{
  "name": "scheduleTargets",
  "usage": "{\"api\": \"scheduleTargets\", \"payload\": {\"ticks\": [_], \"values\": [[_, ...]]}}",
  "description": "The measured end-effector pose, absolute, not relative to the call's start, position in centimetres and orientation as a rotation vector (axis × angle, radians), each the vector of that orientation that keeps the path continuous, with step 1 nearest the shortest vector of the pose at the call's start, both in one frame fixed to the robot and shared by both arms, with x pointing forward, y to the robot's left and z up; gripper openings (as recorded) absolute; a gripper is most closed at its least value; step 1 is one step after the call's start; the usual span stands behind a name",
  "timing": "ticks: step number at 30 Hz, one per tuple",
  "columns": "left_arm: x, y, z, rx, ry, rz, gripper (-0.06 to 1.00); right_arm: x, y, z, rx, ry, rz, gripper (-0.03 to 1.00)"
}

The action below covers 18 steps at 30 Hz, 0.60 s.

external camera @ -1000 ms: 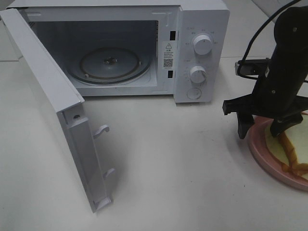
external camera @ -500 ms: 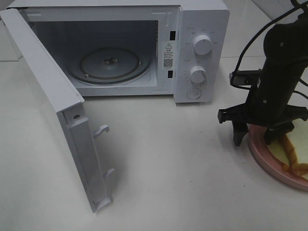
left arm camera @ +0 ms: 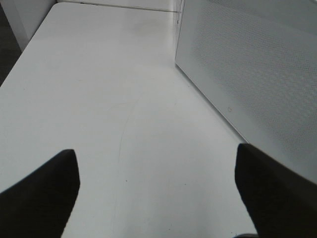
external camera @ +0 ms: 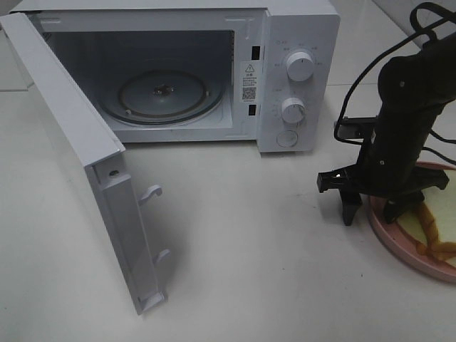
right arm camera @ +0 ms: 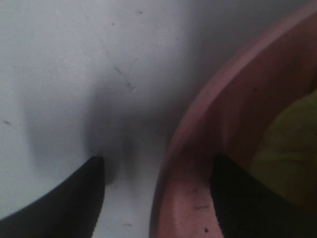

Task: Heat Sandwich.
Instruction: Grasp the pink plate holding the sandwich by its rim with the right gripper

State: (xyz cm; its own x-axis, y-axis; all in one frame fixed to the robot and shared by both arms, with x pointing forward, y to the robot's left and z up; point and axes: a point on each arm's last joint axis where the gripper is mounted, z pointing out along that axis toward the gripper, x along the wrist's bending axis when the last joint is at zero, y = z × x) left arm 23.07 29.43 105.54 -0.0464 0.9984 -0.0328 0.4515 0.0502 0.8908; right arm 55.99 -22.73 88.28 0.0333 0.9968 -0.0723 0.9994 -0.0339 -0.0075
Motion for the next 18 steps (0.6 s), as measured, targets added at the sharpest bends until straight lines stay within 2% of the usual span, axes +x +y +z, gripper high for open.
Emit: {"api": "scheduleTargets", "payload": {"ticks": [8,10,11,13,15,18], "values": [[23.07,29.43,105.54,1.493,1.596,0.945,0.80,55.98,-22.93,88.24,2.213,2.141,-0.112,0.52],[23.07,29.43,105.54,1.493,1.596,0.945,0.80,55.97,-23.05,88.25,2.200,2.142,-0.126,0.44],[23.07,29.43,105.54,1.493,1.596,0.945,0.80,55.97,-23.05,88.25,2.200,2.142,-0.126,0.44],[23.07,29.43,105.54,1.493,1.596,0.945,0.80,55.93,-23.17,88.26,2.181,2.150,-0.145,0.33],[23.07,29.43,105.54,1.493,1.596,0.945,0.80,55.97,-23.16,88.30,2.178,2.149,-0.147,0.26],[23.07,29.43,105.54,1.493,1.596,0.945,0.80,55.95,-23.17,88.31,2.176,2.151,-0.151,0.25]]}}
